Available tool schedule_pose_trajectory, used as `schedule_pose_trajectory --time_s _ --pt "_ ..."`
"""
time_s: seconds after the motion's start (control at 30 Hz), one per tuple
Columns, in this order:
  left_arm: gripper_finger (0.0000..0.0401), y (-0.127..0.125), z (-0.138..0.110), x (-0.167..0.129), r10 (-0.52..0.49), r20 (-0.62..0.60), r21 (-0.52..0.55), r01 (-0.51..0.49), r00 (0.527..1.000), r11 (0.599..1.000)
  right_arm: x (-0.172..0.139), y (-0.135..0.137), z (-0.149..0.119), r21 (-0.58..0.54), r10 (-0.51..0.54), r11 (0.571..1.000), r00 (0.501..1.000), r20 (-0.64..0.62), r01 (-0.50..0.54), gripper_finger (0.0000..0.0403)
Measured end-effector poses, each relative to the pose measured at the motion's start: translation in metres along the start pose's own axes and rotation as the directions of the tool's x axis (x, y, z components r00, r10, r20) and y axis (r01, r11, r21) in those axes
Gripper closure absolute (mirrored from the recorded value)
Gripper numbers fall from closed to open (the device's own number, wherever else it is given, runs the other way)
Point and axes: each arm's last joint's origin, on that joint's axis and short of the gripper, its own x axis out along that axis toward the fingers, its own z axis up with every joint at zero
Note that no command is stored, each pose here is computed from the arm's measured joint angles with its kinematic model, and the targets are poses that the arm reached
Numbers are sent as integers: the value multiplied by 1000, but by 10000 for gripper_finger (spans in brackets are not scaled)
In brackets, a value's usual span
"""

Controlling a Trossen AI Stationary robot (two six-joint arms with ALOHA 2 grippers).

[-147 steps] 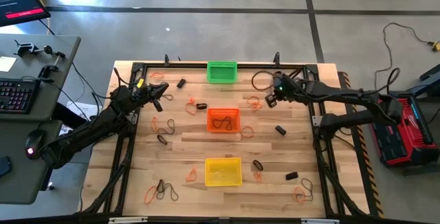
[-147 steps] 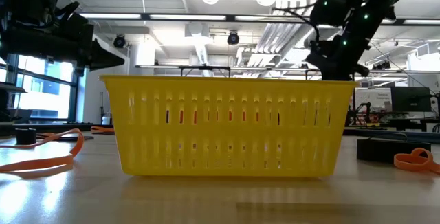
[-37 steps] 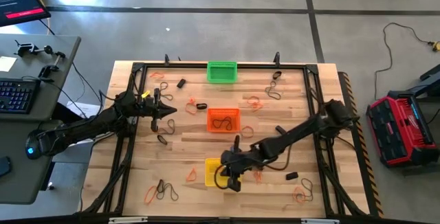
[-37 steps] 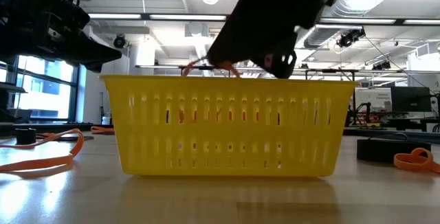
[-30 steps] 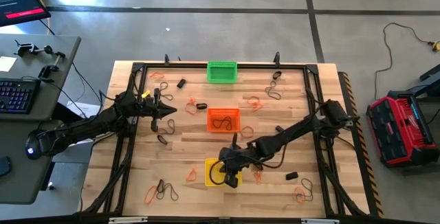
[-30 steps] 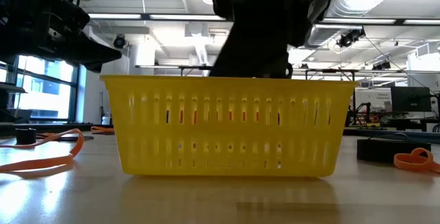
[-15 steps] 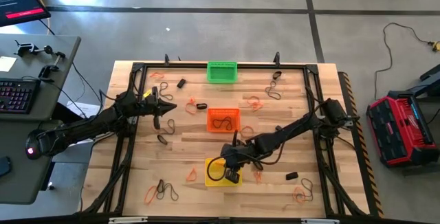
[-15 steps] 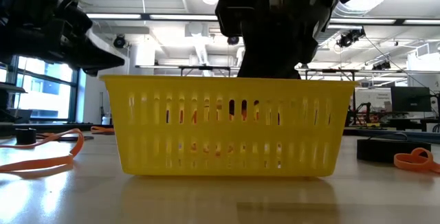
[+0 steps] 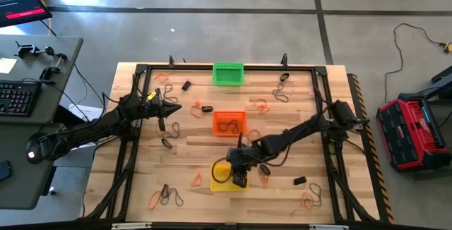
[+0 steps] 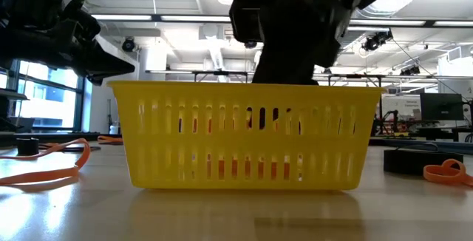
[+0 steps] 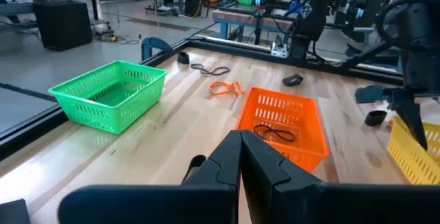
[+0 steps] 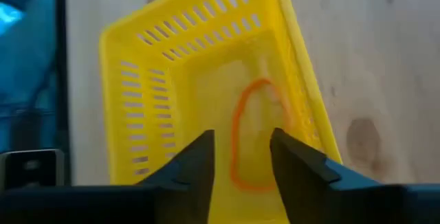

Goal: Sort rubber bands into baskets
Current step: Put the black rubber band into the green bin

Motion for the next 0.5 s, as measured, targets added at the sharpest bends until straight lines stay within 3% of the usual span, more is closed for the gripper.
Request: schedule_pose_trajectory --time_s 0.1,0.2,0.43,0.5 --pt "401 0 0 0 1 0 0 -1 1000 1000 -9 -1 7 3 52 999 999 11 -52 260" --pt "401 0 0 0 17 1 0 -17 1000 1000 -29 2 15 -69 46 997 997 56 -42 281" --pt "401 2 -1 0 54 -3 -5 -54 999 999 -82 -7 27 -239 -145 953 972 186 188 389" --pt "401 2 -1 0 55 -6 -22 -55 998 998 -90 -15 31 -259 -192 935 960 205 243 394"
